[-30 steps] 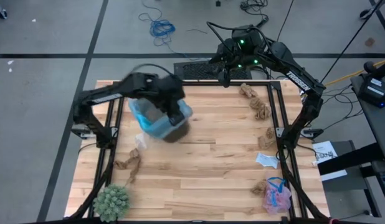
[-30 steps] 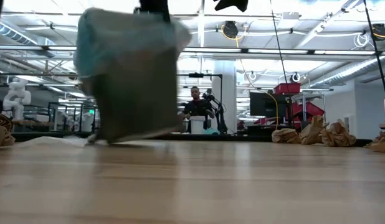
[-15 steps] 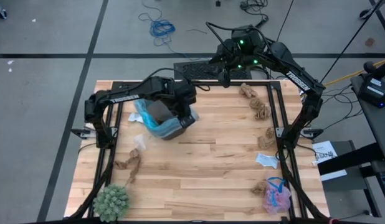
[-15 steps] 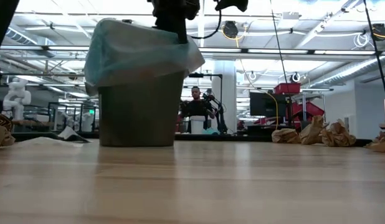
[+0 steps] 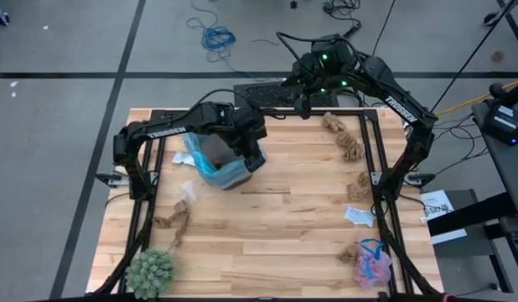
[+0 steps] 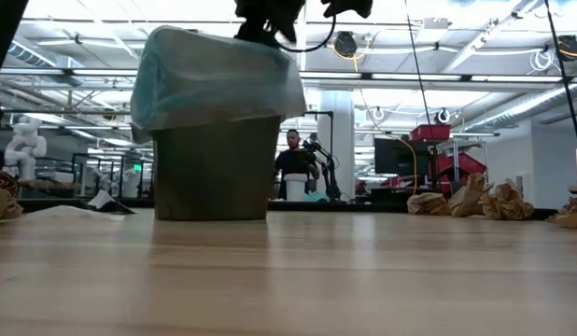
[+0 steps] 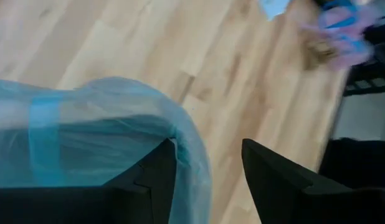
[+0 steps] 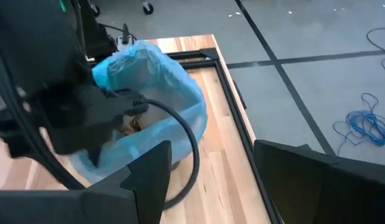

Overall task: Pick and place trash into bin
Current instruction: Adjust the brown trash bin

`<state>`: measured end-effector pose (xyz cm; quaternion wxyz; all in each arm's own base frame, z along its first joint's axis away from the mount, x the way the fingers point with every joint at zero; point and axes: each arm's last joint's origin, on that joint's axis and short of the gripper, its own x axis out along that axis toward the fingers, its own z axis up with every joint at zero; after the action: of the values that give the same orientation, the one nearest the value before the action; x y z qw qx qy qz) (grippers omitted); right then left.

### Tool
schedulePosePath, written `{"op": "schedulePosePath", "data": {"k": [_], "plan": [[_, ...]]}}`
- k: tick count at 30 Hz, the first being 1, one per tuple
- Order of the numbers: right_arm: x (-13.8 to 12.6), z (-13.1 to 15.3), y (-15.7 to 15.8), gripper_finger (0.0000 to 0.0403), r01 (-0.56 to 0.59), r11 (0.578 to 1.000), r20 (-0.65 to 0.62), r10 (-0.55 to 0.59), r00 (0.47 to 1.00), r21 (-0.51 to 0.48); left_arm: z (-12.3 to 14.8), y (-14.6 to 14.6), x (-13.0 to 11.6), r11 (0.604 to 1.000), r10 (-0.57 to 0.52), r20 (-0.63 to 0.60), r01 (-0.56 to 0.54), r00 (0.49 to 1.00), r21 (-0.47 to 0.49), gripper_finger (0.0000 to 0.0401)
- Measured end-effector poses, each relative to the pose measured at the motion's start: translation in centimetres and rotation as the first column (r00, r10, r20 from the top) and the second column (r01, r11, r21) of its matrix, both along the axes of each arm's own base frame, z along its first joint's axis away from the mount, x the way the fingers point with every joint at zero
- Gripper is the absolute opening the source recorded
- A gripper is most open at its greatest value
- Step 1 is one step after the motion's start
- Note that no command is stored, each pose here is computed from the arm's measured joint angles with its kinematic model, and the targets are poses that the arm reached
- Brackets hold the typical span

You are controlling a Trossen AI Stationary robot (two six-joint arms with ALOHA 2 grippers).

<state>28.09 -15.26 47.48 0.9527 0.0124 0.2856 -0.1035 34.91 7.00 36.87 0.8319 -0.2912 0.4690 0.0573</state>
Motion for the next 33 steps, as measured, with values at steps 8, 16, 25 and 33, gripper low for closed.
{"op": "schedulePosePath", "data": {"k": [8,16,25,33], "plan": [[-2.8,1.0,-1.2,0.0222,0.082,0.997,0.012,-0.082,0.997,-0.006,3.6,0.1,-0.3,0.999,0.021,0.121,-0.017,0.992,-0.034,0.0177],[-5.6,2.6,-1.3,0.0222,0.141,0.989,0.062,-0.138,0.988,-0.036,5.3,0.1,-0.6,0.999,0.037,0.178,-0.037,0.983,-0.006,0.0177],[-5.6,1.8,-0.6,0.0203,-0.068,0.997,0.048,0.066,0.997,0.036,5.3,-0.4,-0.6,0.996,0.038,0.169,-0.024,0.985,-0.085,0.0149],[-4.9,-1.5,-1.9,0.0019,-0.122,0.991,-0.044,0.124,0.991,0.052,5.7,-1.1,-0.8,0.997,0.026,0.176,-0.014,0.984,-0.07,0.0007]]}}
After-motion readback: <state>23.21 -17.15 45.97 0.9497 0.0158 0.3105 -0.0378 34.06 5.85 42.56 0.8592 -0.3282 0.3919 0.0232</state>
